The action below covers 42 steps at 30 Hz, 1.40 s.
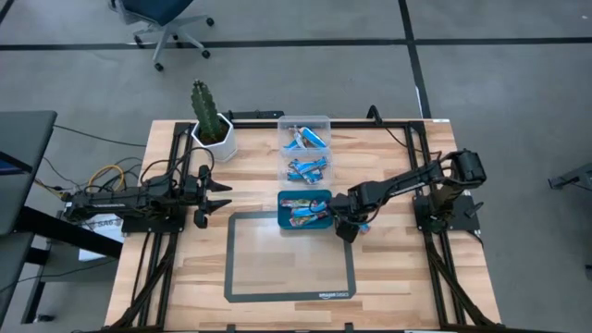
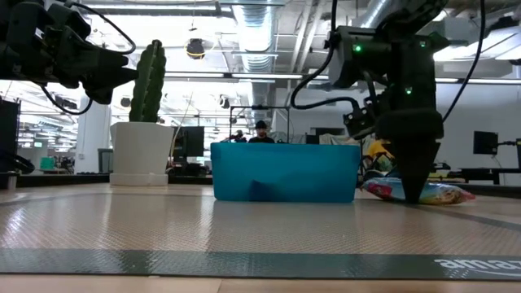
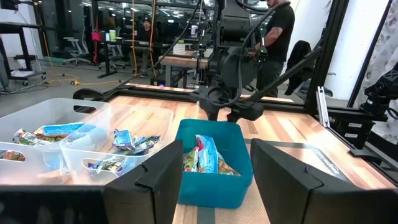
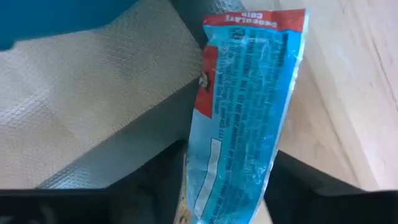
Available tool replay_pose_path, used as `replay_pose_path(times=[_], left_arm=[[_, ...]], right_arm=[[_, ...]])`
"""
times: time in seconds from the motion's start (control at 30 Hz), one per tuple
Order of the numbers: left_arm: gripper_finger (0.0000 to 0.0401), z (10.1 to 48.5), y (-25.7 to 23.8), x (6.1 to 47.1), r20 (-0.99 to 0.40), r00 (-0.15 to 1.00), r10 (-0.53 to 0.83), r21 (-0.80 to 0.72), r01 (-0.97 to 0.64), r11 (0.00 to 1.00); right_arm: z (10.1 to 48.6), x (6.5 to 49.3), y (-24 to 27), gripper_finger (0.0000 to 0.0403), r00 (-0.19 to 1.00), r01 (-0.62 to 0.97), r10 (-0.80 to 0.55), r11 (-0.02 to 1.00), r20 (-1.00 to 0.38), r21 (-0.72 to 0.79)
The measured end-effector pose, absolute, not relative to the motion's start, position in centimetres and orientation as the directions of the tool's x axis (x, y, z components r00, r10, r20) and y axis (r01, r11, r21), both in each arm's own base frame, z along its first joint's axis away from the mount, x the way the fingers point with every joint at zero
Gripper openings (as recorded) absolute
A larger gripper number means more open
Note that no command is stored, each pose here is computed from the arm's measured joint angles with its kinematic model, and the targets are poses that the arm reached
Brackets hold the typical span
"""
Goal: Pick and place Granola Bars by type
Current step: Put the red granola bar into the blue bin
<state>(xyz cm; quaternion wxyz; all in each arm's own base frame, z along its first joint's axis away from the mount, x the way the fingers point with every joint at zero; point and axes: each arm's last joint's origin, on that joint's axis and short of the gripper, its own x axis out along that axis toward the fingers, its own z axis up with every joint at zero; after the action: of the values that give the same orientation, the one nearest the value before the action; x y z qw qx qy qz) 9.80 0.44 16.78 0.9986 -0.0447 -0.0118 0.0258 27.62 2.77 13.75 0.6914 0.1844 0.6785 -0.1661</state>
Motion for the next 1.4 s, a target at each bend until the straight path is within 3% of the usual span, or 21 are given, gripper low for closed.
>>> replay_pose_path(times=[0.23,0.43,0.6,0.8,0.97,1.07,1.2,1.4], left_arm=[[0.0180,16.8,0.4,9.8,0.021,0.998,0.053,-0.090,-0.050,0.995],[0.0180,16.8,0.4,9.8,0.021,0.998,0.053,-0.090,-0.051,0.995],[0.0180,16.8,0.4,9.8,0.021,0.998,0.053,-0.090,-0.051,0.995],[0.0180,16.8,0.4,9.8,0.021,0.998,0.053,-0.090,-0.050,0.995],[0.0180,16.8,0.4,9.8,0.022,0.998,0.052,-0.090,-0.050,0.995],[0.0180,16.8,0.4,9.8,0.022,0.998,0.052,-0.090,-0.050,0.995],[0.0180,16.8,0.4,9.8,0.022,0.998,0.053,-0.090,-0.050,0.995],[0.0180,16.8,0.4,9.8,0.022,0.998,0.052,-0.090,-0.050,0.995]], right_arm=[[13.9,27.5,2.8,0.0071,0.025,0.482,0.021,0.876,-0.999,0.030],[14.3,27.4,2.7,0.0017,0.032,0.487,0.020,0.873,-0.999,0.034],[16.8,26.8,2.4,0.0012,0.129,0.544,-0.042,0.838,-0.991,0.035],[21.5,26.0,1.2,0.0021,0.378,0.567,-0.095,0.810,-0.921,0.149],[25.4,27.0,1.1,0.0019,0.691,0.361,-0.062,0.892,-0.720,0.270],[27.1,27.8,1.2,0.0019,0.817,0.208,-0.018,0.941,-0.576,0.266],[28.2,28.4,1.3,0.0021,0.886,0.121,0.002,0.964,-0.464,0.235],[28.1,28.4,0.6,0.0019,0.880,0.136,-0.018,0.967,-0.475,0.216]])
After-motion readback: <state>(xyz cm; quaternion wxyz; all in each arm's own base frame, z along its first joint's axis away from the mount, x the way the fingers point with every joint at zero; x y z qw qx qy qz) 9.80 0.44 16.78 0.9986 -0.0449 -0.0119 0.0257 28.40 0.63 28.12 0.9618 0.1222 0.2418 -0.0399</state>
